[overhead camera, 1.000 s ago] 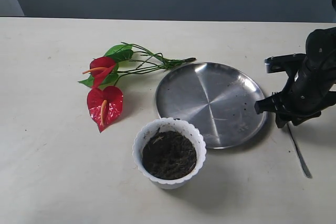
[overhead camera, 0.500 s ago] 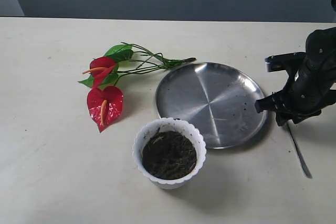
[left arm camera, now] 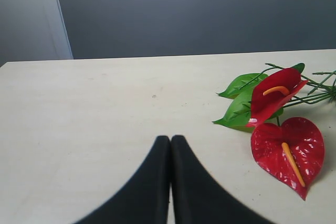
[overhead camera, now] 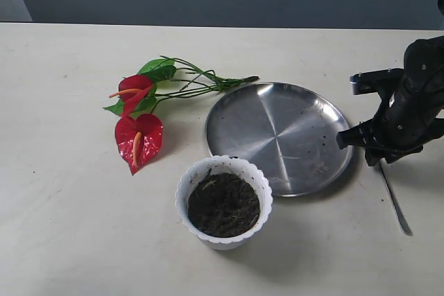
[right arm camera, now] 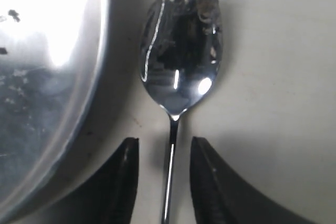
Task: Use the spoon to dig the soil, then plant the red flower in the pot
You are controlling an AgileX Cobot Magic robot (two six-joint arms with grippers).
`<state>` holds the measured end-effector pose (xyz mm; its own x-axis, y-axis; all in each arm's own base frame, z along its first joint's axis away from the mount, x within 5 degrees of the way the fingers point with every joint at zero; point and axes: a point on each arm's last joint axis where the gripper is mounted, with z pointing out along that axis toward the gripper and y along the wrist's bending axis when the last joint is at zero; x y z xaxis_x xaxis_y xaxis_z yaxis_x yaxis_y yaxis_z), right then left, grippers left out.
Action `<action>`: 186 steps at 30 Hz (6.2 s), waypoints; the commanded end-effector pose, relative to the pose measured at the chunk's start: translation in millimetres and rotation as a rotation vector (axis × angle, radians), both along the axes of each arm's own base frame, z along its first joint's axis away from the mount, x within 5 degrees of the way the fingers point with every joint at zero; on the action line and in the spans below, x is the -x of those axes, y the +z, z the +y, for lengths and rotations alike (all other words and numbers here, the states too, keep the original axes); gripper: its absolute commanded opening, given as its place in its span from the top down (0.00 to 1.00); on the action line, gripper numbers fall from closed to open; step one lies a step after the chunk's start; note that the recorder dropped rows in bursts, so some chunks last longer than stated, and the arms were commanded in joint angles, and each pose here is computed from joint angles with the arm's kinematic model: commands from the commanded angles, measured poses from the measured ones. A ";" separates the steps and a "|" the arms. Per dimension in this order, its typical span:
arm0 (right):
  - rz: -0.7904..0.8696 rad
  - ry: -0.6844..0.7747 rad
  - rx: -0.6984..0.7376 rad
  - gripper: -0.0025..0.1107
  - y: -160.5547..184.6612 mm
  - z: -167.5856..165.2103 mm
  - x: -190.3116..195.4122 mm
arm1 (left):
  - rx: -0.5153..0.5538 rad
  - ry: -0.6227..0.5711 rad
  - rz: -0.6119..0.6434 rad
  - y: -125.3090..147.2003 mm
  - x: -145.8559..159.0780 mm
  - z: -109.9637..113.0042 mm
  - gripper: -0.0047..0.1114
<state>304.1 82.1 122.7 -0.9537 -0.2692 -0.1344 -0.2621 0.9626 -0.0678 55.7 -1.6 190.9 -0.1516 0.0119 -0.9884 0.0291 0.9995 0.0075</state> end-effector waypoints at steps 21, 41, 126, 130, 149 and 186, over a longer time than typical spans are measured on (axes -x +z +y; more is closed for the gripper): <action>-0.415 -0.007 -0.034 0.71 182.3 -7.6 -4.3 | 0.001 -0.004 -0.007 1.3 0.2 -0.2 0.96; -0.018 -0.037 -0.020 0.64 37.8 -2.1 4.8 | 0.001 -0.004 -0.007 1.3 0.2 -0.2 0.96; -0.702 1.645 1.275 0.98 140.7 212.1 173.3 | 0.001 -0.004 -0.007 1.3 0.2 -0.2 0.96; -0.622 1.699 1.230 0.98 122.5 211.6 186.7 | 0.001 -0.004 -0.007 1.3 0.2 -0.2 0.96; -0.414 1.961 1.472 0.98 71.3 173.1 201.9 | 0.001 -0.004 -0.007 1.3 0.2 -0.2 0.96; -0.363 2.074 1.620 0.98 41.9 195.3 187.6 | 0.001 -0.004 -0.007 1.3 0.2 -0.2 0.96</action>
